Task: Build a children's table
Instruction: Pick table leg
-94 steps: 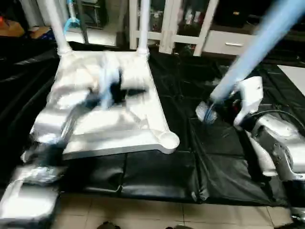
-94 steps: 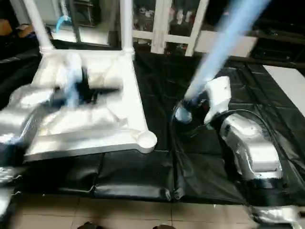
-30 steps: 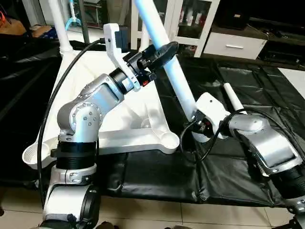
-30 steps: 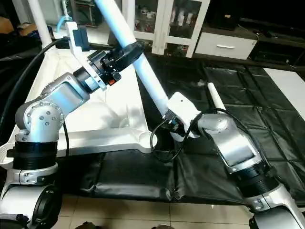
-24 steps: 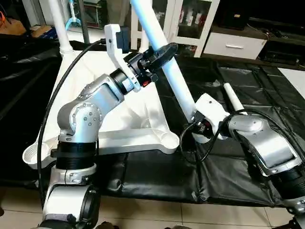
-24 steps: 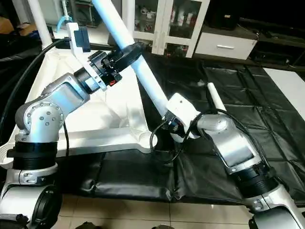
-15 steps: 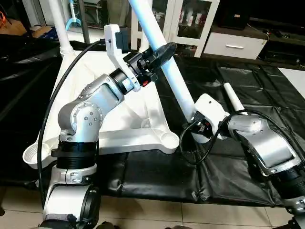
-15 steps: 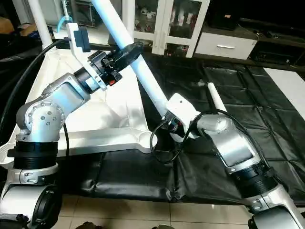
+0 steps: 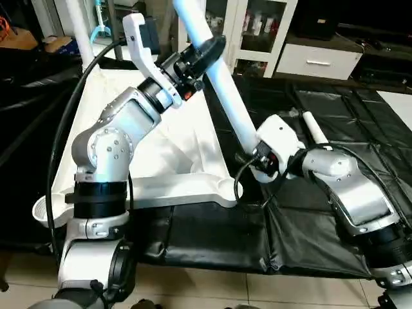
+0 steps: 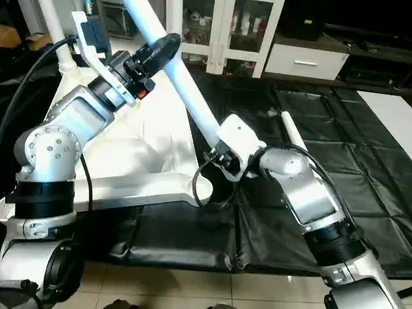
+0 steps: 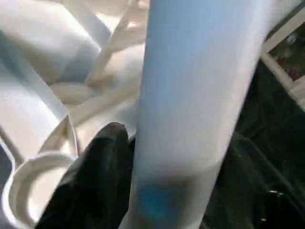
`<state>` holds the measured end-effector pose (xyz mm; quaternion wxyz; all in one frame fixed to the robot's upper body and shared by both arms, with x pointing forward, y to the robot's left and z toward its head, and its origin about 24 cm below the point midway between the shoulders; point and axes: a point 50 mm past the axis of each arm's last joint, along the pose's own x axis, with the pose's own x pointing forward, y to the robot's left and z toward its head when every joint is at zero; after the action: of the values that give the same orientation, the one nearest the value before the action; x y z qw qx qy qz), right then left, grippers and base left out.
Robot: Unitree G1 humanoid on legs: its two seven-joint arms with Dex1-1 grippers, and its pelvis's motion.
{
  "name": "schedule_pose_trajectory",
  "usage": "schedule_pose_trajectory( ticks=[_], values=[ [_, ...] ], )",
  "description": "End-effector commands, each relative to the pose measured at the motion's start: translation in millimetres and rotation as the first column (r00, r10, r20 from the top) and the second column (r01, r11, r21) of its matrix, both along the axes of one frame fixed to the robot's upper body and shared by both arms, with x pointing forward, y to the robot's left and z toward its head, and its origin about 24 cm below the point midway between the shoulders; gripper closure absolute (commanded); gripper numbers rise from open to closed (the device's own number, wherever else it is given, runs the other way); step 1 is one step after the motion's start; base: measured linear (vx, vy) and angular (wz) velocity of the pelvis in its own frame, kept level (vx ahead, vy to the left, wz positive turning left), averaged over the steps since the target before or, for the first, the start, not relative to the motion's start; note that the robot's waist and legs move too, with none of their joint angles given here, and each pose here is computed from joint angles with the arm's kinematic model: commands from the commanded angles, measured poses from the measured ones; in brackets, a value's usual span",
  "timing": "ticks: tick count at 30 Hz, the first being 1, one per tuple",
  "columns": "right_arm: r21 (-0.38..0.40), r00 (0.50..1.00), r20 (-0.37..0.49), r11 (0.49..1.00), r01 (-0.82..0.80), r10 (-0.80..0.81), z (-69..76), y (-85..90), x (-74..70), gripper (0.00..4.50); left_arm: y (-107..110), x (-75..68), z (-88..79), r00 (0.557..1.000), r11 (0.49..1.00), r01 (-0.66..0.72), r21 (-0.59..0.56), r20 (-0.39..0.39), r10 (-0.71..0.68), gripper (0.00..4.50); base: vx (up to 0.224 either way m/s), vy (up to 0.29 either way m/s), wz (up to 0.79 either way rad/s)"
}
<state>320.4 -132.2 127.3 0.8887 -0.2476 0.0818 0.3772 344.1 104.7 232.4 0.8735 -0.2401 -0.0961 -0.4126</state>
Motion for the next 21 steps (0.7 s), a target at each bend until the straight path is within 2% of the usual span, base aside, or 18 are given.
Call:
schedule_pose_trajectory(
  ticks=[1,3,8,12,13,14,15,17,18,20,21],
  values=[
    [0.027,0.997,0.076,1.0,0.007,-0.009,10.6,-1.8,0.1,1.34,0,1.4,10.4,0.999,1.0,0.0,0.005,0.037,0.0,2.96,0.0,0.0,0.0],
    [0.052,0.99,0.139,0.999,0.013,-0.02,16.5,0.5,0.0,1.22,4,3.0,8.0,1.0,1.0,-0.006,0.018,0.02,0.005,2.96,0.0,0.0,0.0],
    [0.103,0.977,0.212,0.995,0.016,-0.038,19.3,2.1,-3.8,1.15,1,1.6,0.5,1.0,0.999,0.019,0.051,-0.007,-0.019,2.96,0.0,0.0,0.0],
    [0.133,0.973,0.224,0.991,0.025,-0.055,25.7,-1.1,-0.4,1.13,-3,5.5,5.9,1.0,0.998,0.001,0.063,0.005,-0.001,2.96,0.0,0.0,0.0],
    [0.153,0.975,0.216,0.988,0.018,-0.051,26.2,-1.4,-1.2,1.13,-4,5.6,6.8,1.0,0.999,-0.011,0.052,0.0,0.011,2.96,0.0,0.0,0.0],
    [0.186,0.982,0.18,0.979,-0.086,0.052,28.7,4.0,-9.3,1.13,-2,7.1,6.9,0.999,0.998,-0.043,0.045,-0.007,0.043,2.96,0.0,0.0,0.0],
    [0.186,0.982,0.18,0.979,-0.086,0.052,28.7,4.0,-9.3,1.13,-2,7.1,6.9,0.999,0.998,-0.043,0.045,-0.007,0.043,2.96,0.0,0.0,0.0],
    [0.193,0.971,0.122,0.955,-0.224,0.203,27.1,7.9,-23.9,1.13,1,8.8,3.2,0.997,0.996,-0.078,0.053,-0.013,0.079,2.96,0.0,0.0,0.0],
    [0.192,0.966,0.095,0.948,-0.255,0.241,25.8,7.3,-28.5,0.96,2,9.2,2.7,0.996,0.995,-0.084,0.054,-0.013,0.085,2.96,0.0,0.0,0.0],
    [0.154,0.964,0.08,0.952,-0.265,0.255,23.6,0.1,-34.1,0.79,6,10.2,5.1,0.995,0.994,-0.101,0.052,-0.002,0.101,2.96,0.0,0.0,0.0],
    [0.163,0.967,0.078,0.954,-0.252,0.242,23.4,-2.5,-34.3,0.76,10,10.6,8.1,0.994,0.993,-0.107,0.041,0.002,0.107,2.96,0.0,0.0,0.0]
  ],
)
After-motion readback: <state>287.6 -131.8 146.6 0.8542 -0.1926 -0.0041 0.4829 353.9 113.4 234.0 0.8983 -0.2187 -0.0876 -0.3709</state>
